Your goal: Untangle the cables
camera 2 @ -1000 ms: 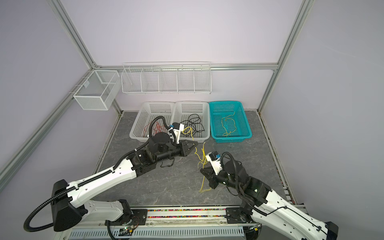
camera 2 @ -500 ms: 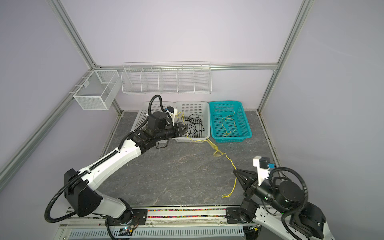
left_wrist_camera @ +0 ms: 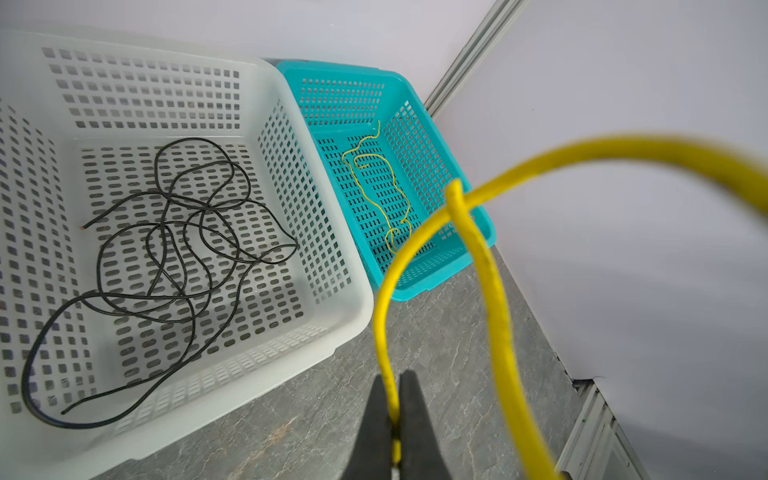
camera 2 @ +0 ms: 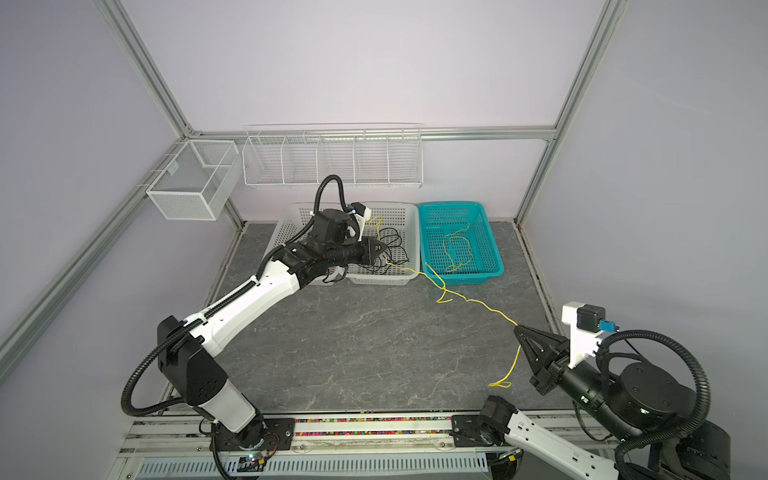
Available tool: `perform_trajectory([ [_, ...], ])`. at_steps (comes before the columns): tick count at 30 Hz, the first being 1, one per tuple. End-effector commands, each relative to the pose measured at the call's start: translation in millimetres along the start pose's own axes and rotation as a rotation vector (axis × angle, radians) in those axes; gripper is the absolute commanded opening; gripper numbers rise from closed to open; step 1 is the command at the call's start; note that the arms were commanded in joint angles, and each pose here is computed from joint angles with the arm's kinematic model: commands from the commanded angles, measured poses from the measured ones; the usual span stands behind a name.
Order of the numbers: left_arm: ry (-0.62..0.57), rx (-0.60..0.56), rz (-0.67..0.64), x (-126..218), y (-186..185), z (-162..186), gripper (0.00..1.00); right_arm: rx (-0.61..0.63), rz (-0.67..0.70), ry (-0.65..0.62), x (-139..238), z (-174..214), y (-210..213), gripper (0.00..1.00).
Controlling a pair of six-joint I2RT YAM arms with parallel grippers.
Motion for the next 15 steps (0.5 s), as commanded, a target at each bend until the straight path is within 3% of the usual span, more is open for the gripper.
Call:
perform_trajectory([
  [1, 0.008, -0.041, -0.283, -16, 73, 1, 0.00, 0.032, -0.048, -0.076, 3, -26, 13, 0.06],
  [5, 0.040, -0.081, -0.203, -38, 32, 12, 0.00, 0.085, -0.182, 0.061, -54, -14, 60, 0.06],
  [10, 0.105, -0.080, -0.109, -60, 2, 31, 0.00, 0.137, -0.183, -0.046, -87, -39, 76, 0.06],
  [15, 0.143, -0.078, -0.046, -62, -11, 49, 0.00, 0.249, -0.137, -0.020, -128, -38, 84, 0.06],
])
Point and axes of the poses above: each gripper's point midway between its finger pads, its own x axis back along the fingers, its own y axis along the line the jaws close on, z = x × y, the point moved 1 cm from there along x, back along the fingers, and after that the axes turned 5 degrees about x, right-handed, at the moved point
